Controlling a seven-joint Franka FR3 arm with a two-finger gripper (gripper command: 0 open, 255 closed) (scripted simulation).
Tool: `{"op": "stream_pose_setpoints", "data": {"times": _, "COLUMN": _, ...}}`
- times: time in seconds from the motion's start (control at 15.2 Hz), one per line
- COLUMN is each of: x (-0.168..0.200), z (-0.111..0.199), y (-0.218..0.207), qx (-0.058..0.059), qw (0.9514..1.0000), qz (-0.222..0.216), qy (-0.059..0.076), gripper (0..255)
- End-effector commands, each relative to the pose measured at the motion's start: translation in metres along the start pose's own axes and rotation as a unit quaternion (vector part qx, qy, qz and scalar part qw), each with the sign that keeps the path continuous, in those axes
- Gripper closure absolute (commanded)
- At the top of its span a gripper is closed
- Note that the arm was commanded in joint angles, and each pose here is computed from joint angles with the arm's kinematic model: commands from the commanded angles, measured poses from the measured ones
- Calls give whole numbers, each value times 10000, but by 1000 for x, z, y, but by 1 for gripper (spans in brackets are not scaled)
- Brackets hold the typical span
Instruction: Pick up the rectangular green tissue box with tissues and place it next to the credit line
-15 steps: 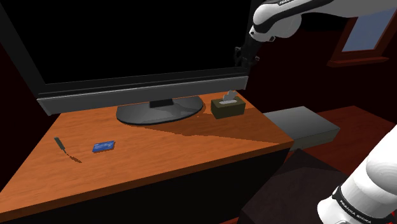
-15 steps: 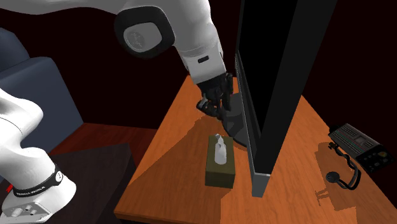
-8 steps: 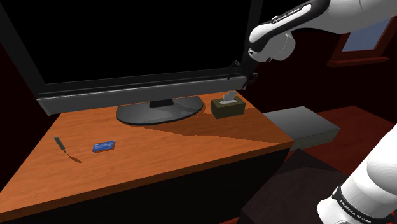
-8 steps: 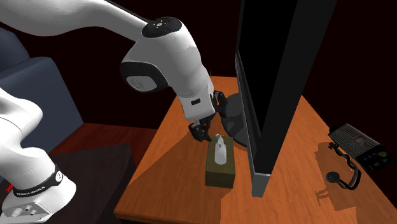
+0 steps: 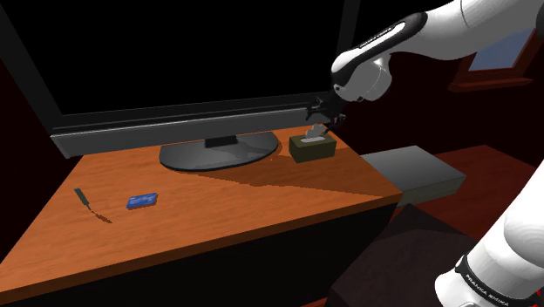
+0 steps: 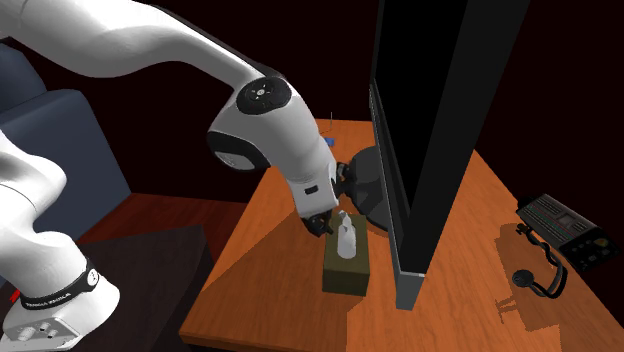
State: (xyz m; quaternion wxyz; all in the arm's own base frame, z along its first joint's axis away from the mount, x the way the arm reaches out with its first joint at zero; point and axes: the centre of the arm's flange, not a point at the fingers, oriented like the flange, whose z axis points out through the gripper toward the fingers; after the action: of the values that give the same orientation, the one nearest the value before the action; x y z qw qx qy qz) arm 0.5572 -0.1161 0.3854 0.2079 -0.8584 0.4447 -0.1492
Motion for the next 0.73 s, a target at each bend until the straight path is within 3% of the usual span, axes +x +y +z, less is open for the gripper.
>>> {"op": "stream_pose_setpoints", "data": {"times": 0.0, "x": 0, "z": 11, "y": 2, "qx": 2, "qw": 10000, "qz": 1, "qy": 2, "gripper": 0}}
{"op": "stream_pose_setpoints", "data": {"times": 0.53, "x": 0, "z": 14, "y": 2, "qx": 2, "qw": 10000, "qz": 1, "qy": 1, "gripper": 0}}
{"op": "stream_pose_setpoints", "data": {"times": 0.59, "x": 0, "z": 14, "y": 2, "qx": 2, "qw": 10000, "qz": 1, "qy": 1, "gripper": 255}}
{"op": "stream_pose_setpoints", "data": {"times": 0.66, "x": 0, "z": 14, "y": 2, "qx": 2, "qw": 10000, "qz": 1, "qy": 1, "gripper": 255}}
